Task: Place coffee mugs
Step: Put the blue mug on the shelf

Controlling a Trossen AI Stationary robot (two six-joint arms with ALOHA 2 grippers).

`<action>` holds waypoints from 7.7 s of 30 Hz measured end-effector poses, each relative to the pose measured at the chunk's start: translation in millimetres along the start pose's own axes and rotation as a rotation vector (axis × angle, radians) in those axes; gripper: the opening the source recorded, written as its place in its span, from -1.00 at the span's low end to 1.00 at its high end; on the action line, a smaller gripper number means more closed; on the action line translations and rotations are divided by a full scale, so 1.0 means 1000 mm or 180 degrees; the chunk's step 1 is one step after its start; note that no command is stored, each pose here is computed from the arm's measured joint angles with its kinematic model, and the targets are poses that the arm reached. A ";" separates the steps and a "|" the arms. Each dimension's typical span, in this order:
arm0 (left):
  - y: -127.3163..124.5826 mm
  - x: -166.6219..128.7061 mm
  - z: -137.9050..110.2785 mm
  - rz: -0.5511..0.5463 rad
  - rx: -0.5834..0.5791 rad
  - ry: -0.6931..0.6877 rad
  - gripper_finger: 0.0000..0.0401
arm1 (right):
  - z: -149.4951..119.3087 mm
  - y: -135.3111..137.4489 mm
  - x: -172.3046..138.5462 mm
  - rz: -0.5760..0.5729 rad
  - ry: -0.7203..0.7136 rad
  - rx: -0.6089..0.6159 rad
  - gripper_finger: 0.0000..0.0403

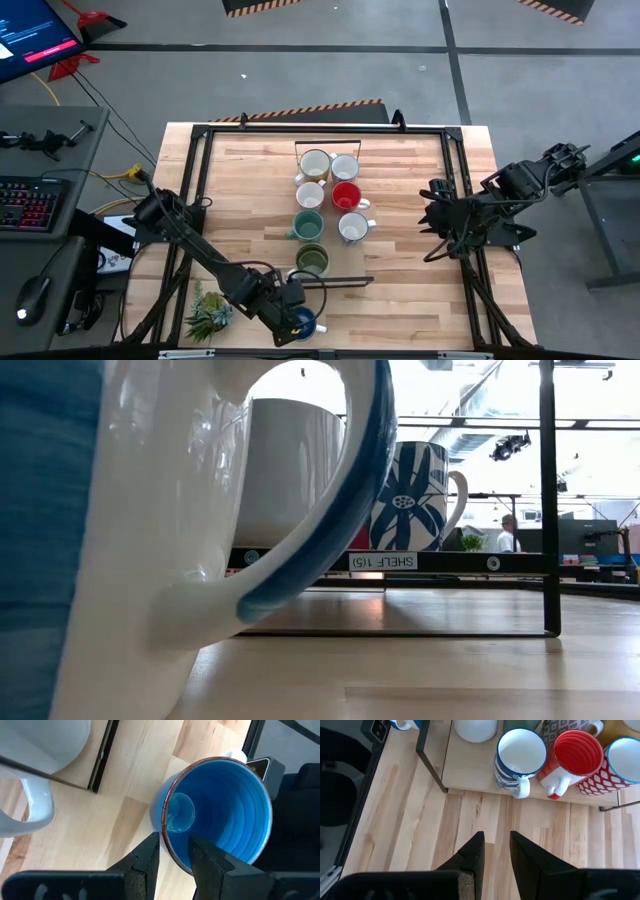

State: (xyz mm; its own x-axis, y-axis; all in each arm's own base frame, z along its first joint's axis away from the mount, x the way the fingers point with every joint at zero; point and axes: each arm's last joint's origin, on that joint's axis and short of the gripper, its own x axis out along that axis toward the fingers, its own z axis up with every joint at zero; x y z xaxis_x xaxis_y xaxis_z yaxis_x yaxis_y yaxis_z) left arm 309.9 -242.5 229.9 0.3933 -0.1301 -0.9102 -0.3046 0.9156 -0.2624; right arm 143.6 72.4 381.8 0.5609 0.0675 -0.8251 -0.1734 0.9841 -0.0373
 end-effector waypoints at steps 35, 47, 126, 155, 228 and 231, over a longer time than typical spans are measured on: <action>0.002 0.033 0.008 0.0009 0.0224 0.0101 -0.71 | 0.000 0.000 0.000 -0.0002 0.0004 -0.0047 -0.65; 0.003 0.028 0.006 0.0051 0.0439 0.0186 -0.97 | -0.001 0.000 0.000 -0.0006 0.0015 -0.0068 -0.65; -0.044 0.046 0.136 -0.0167 0.1739 -0.0480 -0.98 | -0.012 -0.007 -0.011 -0.0181 0.0028 -0.0004 -0.65; -0.035 0.040 0.127 0.0251 0.1852 -0.0200 -0.98 | -0.012 -0.007 -0.011 -0.0162 0.0032 0.0097 -0.65; -0.057 0.023 0.110 0.0093 0.1829 -0.0406 -0.98 | -0.011 -0.007 -0.011 -0.0167 0.0025 0.0117 -0.65; -0.053 0.031 0.113 0.0131 0.1811 -0.0345 -0.98 | -0.011 -0.007 -0.010 -0.0165 0.0020 0.0118 -0.65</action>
State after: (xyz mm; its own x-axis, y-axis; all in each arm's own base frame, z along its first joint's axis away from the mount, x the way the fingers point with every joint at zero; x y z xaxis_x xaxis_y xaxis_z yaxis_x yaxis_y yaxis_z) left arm 436.4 -252.0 251.4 0.4867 -0.0779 -0.8701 0.1809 0.9834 0.0132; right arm 129.9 63.2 384.4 0.5632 0.0153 -0.8262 -0.1139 0.9917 -0.0593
